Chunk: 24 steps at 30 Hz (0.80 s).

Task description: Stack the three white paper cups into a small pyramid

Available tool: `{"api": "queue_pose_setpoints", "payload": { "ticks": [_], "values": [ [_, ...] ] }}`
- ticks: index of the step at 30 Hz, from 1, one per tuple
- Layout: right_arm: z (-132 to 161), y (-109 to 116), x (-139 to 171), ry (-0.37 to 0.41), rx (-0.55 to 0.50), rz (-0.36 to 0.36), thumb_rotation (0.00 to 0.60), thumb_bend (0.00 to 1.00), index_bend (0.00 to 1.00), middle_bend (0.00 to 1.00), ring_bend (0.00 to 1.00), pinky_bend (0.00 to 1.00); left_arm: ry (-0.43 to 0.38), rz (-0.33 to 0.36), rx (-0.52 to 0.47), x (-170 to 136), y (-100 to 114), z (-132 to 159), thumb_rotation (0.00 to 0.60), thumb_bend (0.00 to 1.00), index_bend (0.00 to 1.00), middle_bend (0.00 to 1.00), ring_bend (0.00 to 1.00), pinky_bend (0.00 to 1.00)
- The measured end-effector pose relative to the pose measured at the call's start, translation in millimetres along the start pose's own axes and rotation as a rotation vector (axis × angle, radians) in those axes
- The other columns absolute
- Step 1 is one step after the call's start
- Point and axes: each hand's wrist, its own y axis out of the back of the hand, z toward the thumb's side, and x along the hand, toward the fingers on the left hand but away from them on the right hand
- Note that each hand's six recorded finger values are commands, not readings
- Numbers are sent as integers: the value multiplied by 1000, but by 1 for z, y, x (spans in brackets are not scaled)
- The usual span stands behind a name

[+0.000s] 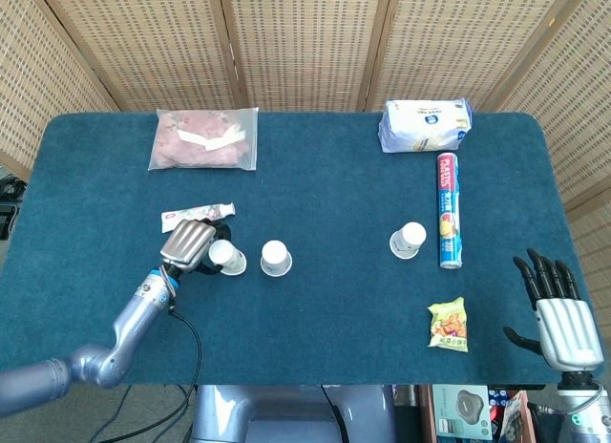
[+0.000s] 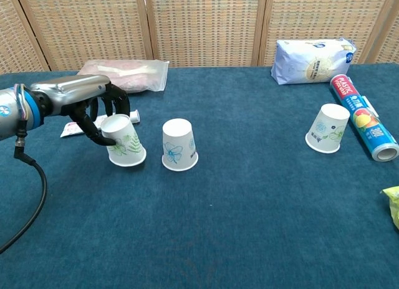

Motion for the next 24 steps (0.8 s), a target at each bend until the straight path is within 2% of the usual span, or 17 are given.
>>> {"api": "queue_pose_setpoints", "payload": {
  "ticks": [7, 18, 22, 24],
  "values": [
    [-4, 2, -1, -9, -13, -3, 600, 0, 0, 0, 0, 0, -4, -7, 10, 14, -8, 13, 600, 218, 459, 444, 383, 475],
    [-6, 5, -1, -10, -29, -3, 600, 0, 0, 0, 0, 0, -21, 26, 20, 24, -9, 27, 600, 218, 459, 425, 379, 475],
    [-6, 5, -1, -11, -30, -4, 600, 0, 0, 0, 0, 0, -37, 33, 4, 26, -9, 34, 600, 218, 458, 392, 349, 474],
    [-6, 6, -1, -11, -31, -5, 600, 0, 0, 0, 0, 0, -44, 29, 6, 28, -11, 36, 600, 217, 437, 351, 303, 452]
  ]
}}
